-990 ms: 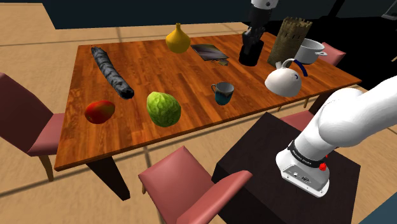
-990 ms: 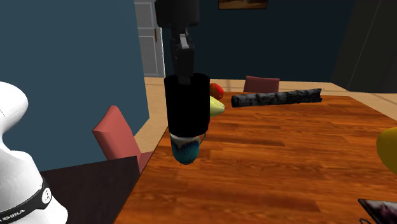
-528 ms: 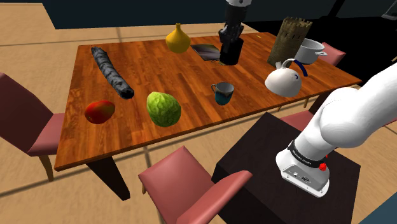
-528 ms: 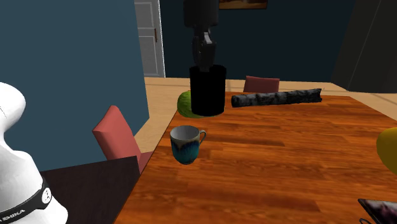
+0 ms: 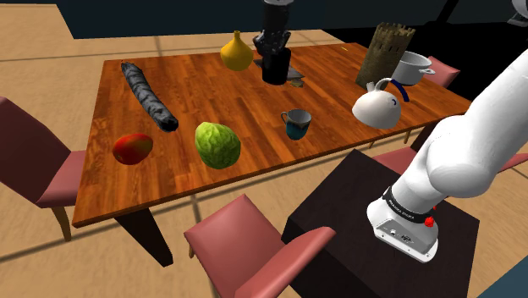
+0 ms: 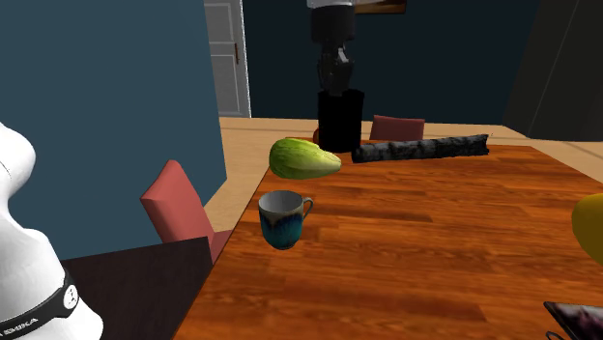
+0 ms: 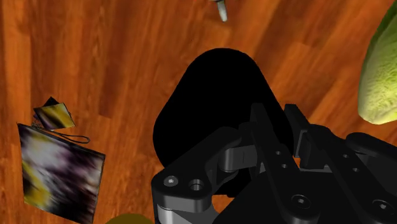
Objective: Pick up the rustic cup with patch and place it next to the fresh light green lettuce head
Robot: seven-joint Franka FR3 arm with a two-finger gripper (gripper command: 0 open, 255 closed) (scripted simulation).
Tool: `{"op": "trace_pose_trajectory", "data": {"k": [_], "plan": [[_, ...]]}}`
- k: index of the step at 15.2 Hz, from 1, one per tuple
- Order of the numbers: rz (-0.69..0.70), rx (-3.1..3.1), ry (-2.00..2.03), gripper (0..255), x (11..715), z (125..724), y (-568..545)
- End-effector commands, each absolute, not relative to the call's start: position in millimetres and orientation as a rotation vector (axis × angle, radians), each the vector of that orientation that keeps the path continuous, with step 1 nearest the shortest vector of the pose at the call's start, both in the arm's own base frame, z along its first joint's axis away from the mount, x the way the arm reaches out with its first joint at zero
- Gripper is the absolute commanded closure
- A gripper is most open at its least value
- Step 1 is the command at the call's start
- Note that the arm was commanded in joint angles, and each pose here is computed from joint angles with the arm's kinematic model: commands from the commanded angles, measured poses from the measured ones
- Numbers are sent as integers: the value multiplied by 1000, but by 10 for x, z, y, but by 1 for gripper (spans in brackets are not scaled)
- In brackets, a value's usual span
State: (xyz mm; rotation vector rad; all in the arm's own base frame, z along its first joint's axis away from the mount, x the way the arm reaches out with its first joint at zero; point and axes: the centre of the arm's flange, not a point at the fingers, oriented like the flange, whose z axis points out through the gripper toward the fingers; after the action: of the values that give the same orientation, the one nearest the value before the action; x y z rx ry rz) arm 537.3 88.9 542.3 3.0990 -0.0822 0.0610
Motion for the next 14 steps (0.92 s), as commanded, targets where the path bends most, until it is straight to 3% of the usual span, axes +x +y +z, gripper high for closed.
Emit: {"op": "trace_pose_trajectory", "data": {"k": [1,9,14], "plan": [[61,3100,-83,255,5542,5420,1099],[61,3100,-83,255,6257,5422,1885],[61,3100,-83,255,6257,5158,1885]]}}
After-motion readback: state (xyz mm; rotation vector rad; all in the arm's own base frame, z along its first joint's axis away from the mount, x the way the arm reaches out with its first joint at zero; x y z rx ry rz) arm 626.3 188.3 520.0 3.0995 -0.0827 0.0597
